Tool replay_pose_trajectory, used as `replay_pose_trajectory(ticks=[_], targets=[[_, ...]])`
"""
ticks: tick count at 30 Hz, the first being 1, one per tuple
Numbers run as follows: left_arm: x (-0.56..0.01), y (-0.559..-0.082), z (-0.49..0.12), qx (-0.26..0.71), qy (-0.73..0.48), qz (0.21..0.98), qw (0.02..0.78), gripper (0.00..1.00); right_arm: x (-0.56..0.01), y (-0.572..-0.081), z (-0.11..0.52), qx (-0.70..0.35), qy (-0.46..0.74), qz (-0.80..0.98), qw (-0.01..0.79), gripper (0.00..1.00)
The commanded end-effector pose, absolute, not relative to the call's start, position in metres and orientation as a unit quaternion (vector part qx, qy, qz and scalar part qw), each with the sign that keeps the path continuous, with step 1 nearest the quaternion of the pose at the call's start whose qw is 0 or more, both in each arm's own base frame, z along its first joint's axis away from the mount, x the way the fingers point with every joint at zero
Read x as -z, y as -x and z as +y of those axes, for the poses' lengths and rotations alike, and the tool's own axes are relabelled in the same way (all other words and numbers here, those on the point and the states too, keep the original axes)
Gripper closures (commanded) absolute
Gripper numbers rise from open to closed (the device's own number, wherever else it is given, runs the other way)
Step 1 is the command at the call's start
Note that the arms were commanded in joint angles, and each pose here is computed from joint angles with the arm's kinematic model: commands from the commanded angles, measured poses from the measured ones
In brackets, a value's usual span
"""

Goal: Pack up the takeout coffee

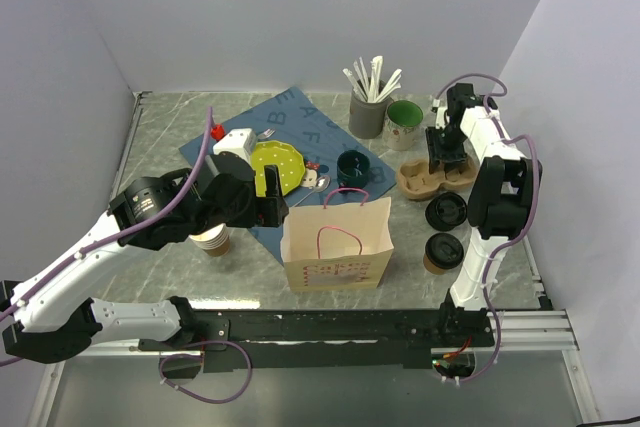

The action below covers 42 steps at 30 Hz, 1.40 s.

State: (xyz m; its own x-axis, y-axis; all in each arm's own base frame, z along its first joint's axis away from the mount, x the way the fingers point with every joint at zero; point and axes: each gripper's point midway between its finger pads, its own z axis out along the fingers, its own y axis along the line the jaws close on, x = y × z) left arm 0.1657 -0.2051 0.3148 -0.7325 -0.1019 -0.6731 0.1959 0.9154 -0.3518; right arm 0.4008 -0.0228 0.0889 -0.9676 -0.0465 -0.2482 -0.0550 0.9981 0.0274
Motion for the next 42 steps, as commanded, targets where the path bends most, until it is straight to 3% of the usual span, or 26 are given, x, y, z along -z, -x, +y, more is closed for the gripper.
replay_pose_trajectory(ticks=[1, 5, 9, 13, 17, 22, 26, 29, 33, 42], targets=[[-0.321, -0.169, -0.203, 0.210, -0.025, 0.902, 0.377, 0.03, -0.122, -0.408, -0.028, -0.007, 0.018, 0.986, 0.164, 0.59], [-0.323, -0.168, -0.204, 0.214, -0.024, 0.900, 0.378, 0.03, -0.109, -0.404, -0.025, -0.017, 0.016, 0.989, 0.148, 0.55], [-0.324, -0.168, -0.203, 0.210, -0.027, 0.901, 0.378, 0.03, -0.100, -0.401, -0.027, -0.012, 0.014, 0.991, 0.136, 0.59], [-0.323, -0.168, -0.202, 0.208, -0.026, 0.902, 0.378, 0.03, -0.104, -0.404, -0.026, -0.015, 0.014, 0.989, 0.144, 0.54], [-0.323, -0.168, -0.203, 0.211, -0.026, 0.901, 0.378, 0.03, -0.103, -0.405, -0.025, -0.020, 0.015, 0.990, 0.141, 0.58], [-0.323, -0.167, -0.200, 0.208, -0.025, 0.902, 0.378, 0.03, -0.103, -0.406, -0.025, -0.020, 0.015, 0.990, 0.141, 0.51], [-0.323, -0.167, -0.198, 0.208, -0.025, 0.901, 0.379, 0.03, -0.102, -0.405, -0.023, -0.025, 0.016, 0.990, 0.138, 0.59], [-0.324, -0.167, -0.198, 0.207, -0.025, 0.901, 0.380, 0.03, -0.102, -0.405, -0.023, -0.025, 0.015, 0.990, 0.139, 0.51], [-0.323, -0.167, -0.198, 0.205, -0.029, 0.902, 0.380, 0.03, -0.100, -0.405, -0.022, -0.028, 0.018, 0.990, 0.137, 0.62], [-0.328, -0.170, -0.198, 0.202, -0.040, 0.898, 0.389, 0.03, -0.125, -0.408, -0.031, -0.003, 0.001, 0.989, 0.148, 0.59]])
